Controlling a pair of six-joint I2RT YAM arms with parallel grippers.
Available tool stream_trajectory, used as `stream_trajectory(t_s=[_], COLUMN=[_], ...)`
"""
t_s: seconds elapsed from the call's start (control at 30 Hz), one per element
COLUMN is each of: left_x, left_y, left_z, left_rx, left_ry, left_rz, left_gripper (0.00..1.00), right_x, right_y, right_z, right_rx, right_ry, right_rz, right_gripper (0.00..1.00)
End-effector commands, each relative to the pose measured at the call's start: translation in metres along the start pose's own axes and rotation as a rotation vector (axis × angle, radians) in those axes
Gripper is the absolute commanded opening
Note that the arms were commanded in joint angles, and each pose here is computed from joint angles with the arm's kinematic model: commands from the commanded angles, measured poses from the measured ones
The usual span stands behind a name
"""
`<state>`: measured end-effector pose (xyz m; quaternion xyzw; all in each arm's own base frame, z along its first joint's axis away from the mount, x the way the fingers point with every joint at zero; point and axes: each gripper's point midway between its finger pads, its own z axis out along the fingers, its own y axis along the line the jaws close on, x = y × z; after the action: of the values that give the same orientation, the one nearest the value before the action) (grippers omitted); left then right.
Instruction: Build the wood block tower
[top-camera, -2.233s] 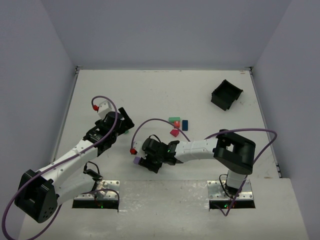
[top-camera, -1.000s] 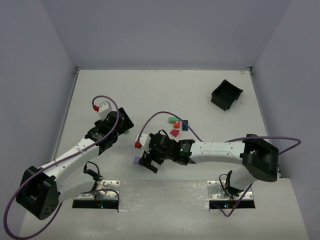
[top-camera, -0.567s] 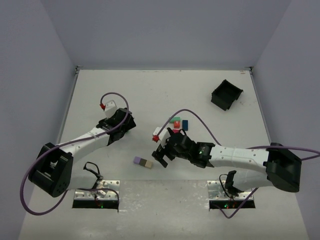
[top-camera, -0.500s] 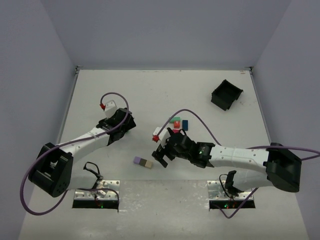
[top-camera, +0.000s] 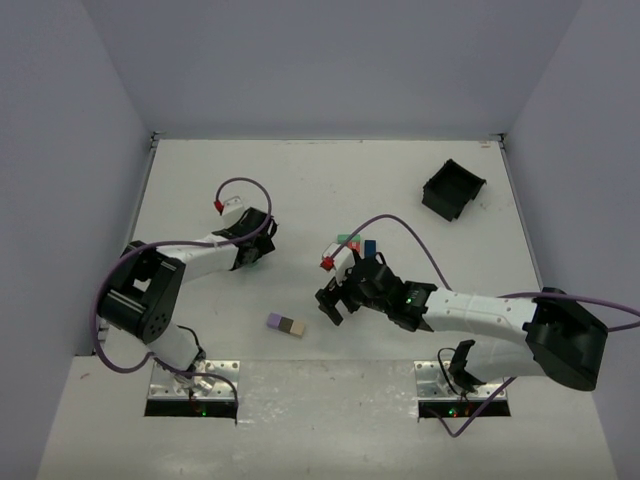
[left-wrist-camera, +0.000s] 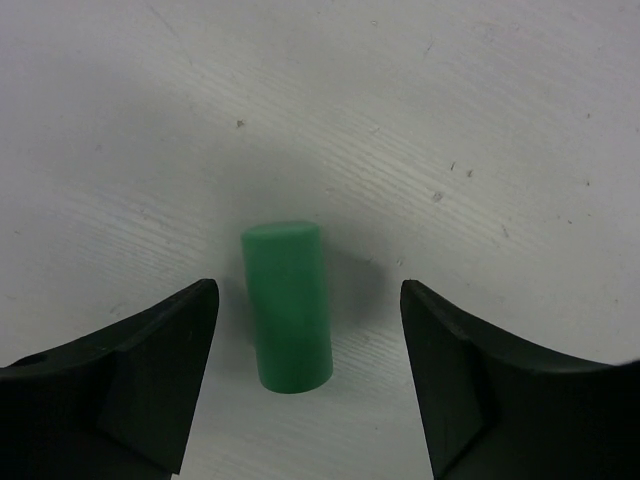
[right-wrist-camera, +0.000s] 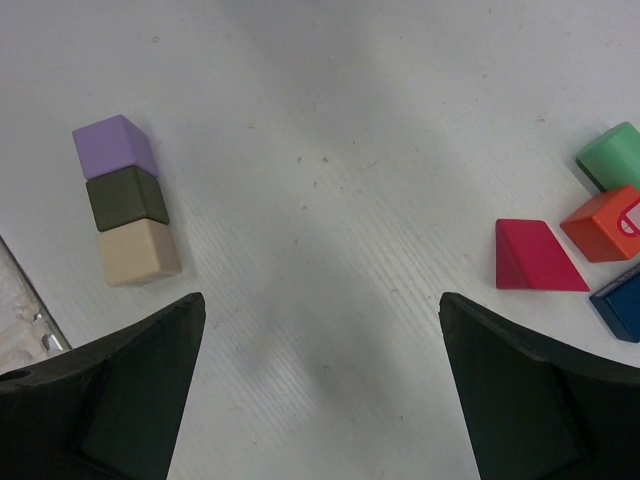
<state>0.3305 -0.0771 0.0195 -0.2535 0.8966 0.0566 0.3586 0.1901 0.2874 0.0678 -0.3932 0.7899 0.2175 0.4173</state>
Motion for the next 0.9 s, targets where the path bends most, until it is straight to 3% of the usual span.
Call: stream_trajectory(t_s=[0.0,0.4,0.5,0.63,0.7,0.83,0.87], left_x=[-0.01,0.005,0.012,0.013,0.008,-0.017,-0.021], left_y=[-0.013,0.0,0.005,0.003,0.001,-0.04,-0.069], left_z=[0.003,0.01,0.017,0.014,0.01,-0.02,-0.041], left_rx=[0.03,0.01,-0.033,-0.011,0.013,0.282,0.469], left_ry=[-0.011,0.002,0.027,0.033,0.019,-0.05,-0.073], left_rz=[-0.033,-0.02,-0.001,-0.006,0.004,0.133,0.192], left_gripper=[0.66,0.49,0.25,0.02,0.0,0.0,0.0], right_x=[-0.017,-0.018,-0.017,-0.02,-0.019,-0.026,-0.026], right_y=[-0.003,-0.012,-0.013,-0.014,-0.016,-0.022,-0.019], right_z=[0.001,-0.003,-0.005,-0.007,-0.007,-0.01,-0.011], right_rx=[0.006,0.045,0.052,0.055,0.064,0.058,0.034], right_ry=[-0.067,-0.072,-0.073,-0.08,-0.081,-0.098,-0.097], right_rz=[0.024,0.077,0.087,0.102,0.132,0.201,0.226], right_gripper=[0.99,0.99,0.99,0.99,0.99,0.99,0.99])
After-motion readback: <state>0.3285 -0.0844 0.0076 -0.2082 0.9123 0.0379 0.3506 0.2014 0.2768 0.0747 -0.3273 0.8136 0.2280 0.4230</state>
